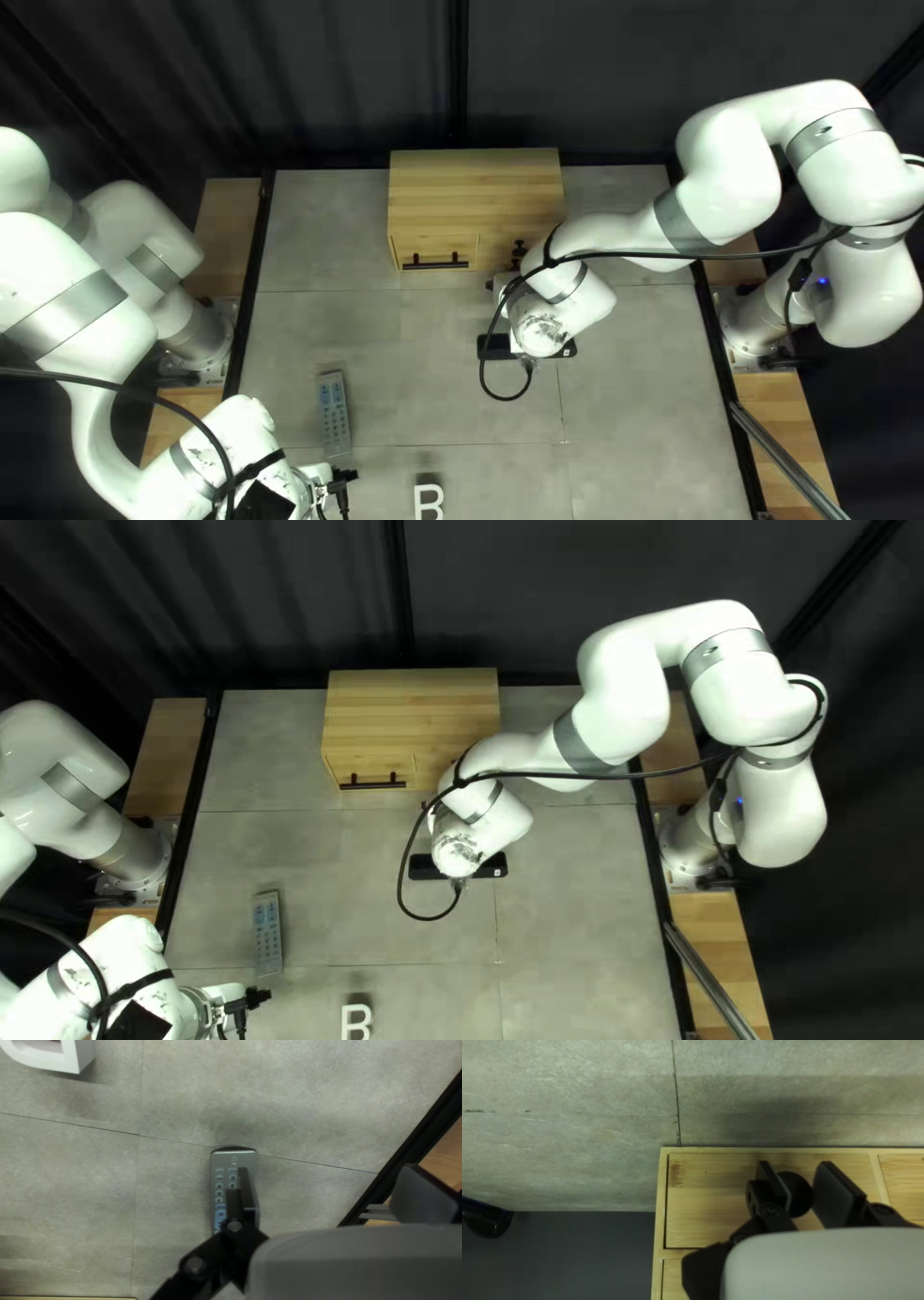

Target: Open drawers and place objects into drawer and close

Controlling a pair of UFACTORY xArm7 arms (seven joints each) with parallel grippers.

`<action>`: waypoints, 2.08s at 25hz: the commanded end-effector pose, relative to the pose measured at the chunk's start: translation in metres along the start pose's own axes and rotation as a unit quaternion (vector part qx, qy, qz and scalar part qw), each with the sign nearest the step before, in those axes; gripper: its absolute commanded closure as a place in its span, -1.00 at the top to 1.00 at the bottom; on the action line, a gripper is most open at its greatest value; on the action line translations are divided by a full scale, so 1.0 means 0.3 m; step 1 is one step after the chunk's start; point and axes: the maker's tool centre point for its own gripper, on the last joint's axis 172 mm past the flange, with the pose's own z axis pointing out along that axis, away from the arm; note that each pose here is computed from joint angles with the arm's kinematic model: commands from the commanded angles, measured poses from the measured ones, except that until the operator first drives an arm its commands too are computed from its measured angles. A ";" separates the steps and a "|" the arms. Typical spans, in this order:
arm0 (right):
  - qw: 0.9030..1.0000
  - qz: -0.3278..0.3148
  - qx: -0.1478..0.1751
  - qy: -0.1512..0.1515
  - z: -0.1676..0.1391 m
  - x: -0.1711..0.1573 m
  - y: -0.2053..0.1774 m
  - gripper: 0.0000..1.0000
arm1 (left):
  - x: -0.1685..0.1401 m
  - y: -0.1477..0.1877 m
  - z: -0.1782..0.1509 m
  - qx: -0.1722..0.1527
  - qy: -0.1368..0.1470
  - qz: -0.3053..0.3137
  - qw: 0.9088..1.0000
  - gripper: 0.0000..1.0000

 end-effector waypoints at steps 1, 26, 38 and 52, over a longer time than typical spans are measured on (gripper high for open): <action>1.000 -0.001 -0.001 -0.001 -0.004 0.006 -0.004 -0.23 | 0.000 0.000 0.000 0.000 0.000 0.000 1.000 1.00; 1.000 -0.006 -0.003 -0.006 -0.031 0.022 0.002 -0.21 | 0.000 0.000 0.000 0.000 0.000 0.000 1.000 1.00; 1.000 -0.009 -0.002 -0.005 -0.037 0.041 0.005 -0.19 | 0.000 0.000 0.000 0.000 0.000 0.000 1.000 1.00; 1.000 -0.009 -0.002 -0.002 -0.046 0.059 0.010 -0.19 | 0.000 0.000 0.000 0.000 0.000 0.000 1.000 1.00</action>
